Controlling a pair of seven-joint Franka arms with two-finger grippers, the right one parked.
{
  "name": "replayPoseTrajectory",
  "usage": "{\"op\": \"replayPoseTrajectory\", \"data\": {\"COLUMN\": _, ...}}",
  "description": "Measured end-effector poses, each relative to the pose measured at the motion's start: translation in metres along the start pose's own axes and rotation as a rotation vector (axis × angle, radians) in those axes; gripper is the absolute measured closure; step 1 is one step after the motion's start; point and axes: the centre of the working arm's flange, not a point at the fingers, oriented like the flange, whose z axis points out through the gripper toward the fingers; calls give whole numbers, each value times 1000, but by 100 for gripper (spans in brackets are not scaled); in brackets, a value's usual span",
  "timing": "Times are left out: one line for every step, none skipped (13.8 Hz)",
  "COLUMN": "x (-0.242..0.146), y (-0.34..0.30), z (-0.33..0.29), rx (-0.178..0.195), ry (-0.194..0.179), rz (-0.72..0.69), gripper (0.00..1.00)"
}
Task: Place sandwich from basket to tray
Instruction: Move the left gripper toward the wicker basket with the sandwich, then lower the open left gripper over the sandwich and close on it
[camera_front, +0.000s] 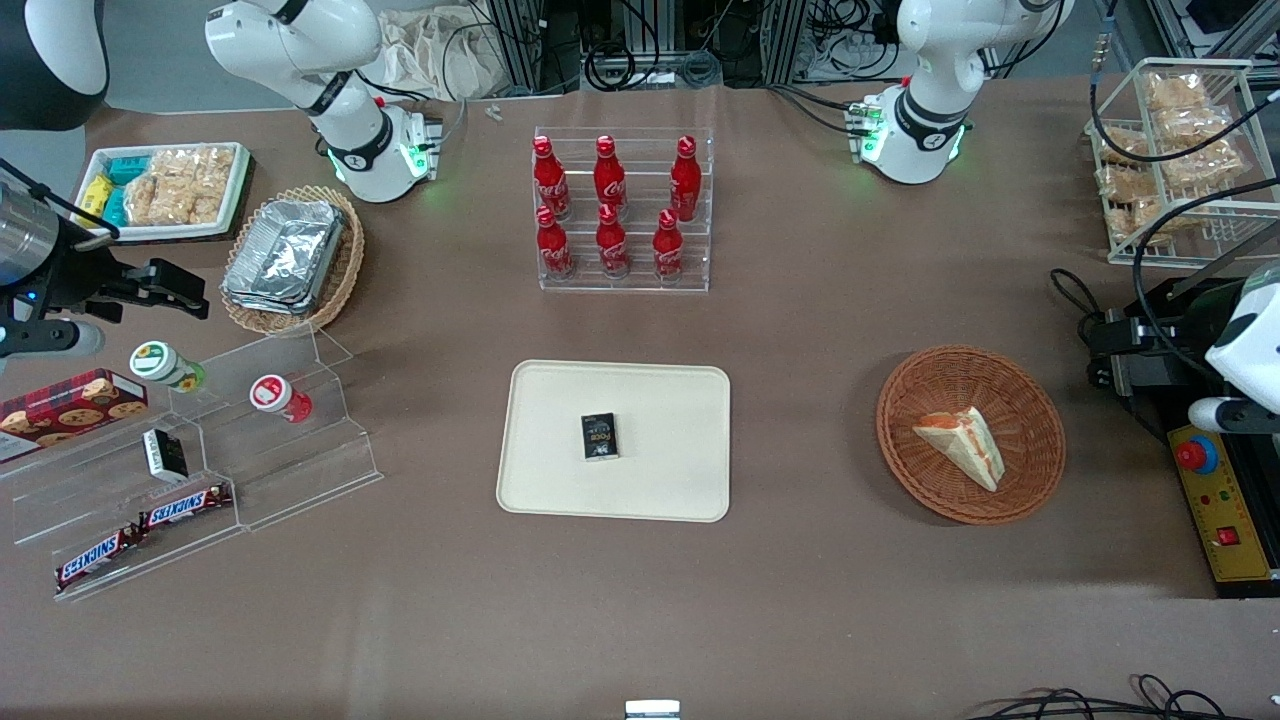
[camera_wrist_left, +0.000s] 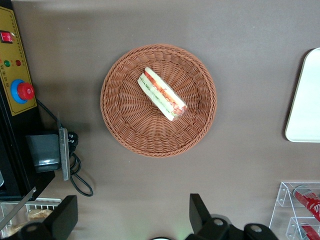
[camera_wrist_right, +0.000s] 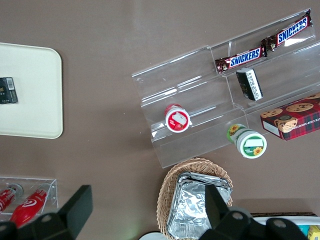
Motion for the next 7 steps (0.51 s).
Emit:
{"op": "replayPoseTrajectory", "data": {"x": 0, "y": 1, "z": 3, "rx": 1, "ry": -7, "rz": 0, "gripper": 0}}
{"op": "replayPoseTrajectory", "data": {"x": 0, "y": 5, "z": 8, "rx": 2, "ry": -13, "rz": -4, "gripper": 0}}
{"op": "replayPoseTrajectory", "data": {"x": 1, "y": 11, "z": 15, "rx": 5, "ry": -12, "rz": -14, "gripper": 0}}
{"op": "replayPoseTrajectory", "data": {"x": 2, "y": 19, "z": 26, "rx": 8, "ry": -6, "rz": -22, "gripper": 0}}
{"op": "replayPoseTrajectory", "data": {"x": 2, "y": 29, "z": 39, "rx": 13, "ry": -4, "rz": -23, "gripper": 0}}
{"op": "replayPoseTrajectory", "data": {"x": 1, "y": 36, "z": 53, "rx": 18, "ry": -11, "rz": -24, "gripper": 0}}
{"op": "replayPoseTrajectory", "data": {"x": -1, "y": 40, "z": 66, "rx": 22, "ry": -19, "rz": -22, "gripper": 0}}
